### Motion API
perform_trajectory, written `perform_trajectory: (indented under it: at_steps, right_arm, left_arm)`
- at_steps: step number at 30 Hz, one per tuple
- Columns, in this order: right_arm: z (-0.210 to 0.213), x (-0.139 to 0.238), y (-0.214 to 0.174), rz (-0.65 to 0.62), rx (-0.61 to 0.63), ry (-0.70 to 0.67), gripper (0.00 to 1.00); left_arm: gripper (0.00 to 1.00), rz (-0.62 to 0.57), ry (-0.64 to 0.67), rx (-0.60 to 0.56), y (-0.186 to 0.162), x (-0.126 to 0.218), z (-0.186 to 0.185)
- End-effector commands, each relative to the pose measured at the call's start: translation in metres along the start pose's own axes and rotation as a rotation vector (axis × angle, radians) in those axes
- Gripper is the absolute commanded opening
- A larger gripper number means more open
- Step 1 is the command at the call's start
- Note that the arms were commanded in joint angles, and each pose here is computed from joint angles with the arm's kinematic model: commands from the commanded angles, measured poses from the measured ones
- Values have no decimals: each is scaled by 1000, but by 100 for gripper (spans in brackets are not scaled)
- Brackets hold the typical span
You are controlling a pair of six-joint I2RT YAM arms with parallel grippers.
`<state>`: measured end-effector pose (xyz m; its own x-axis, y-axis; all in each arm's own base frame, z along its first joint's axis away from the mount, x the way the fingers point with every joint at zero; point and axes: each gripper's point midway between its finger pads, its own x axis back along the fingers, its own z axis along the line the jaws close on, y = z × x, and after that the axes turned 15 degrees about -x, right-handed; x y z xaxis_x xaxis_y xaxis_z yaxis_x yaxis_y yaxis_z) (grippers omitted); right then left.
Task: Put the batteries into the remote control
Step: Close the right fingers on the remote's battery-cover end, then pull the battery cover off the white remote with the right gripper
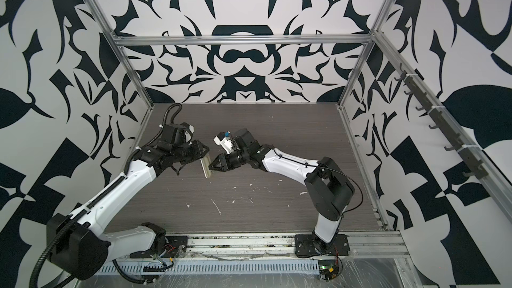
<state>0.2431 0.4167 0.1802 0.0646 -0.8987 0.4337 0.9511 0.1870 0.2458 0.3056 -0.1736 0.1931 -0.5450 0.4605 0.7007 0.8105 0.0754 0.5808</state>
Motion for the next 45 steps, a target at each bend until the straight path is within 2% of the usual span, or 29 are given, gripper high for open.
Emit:
perform_trajectory:
  at_steps: [1, 21, 45]
  right_arm:
    - [23, 2, 7, -9, 56, 53, 30]
    - [27, 3, 7, -11, 65, 67, 20]
    - [28, 4, 8, -11, 77, 55, 17]
  left_arm:
    - [0, -31, -18, 2, 11, 6, -7]
    - [0, -29, -10, 2, 9, 5, -4]
    - [0, -13, 48, -19, 6, 0, 7]
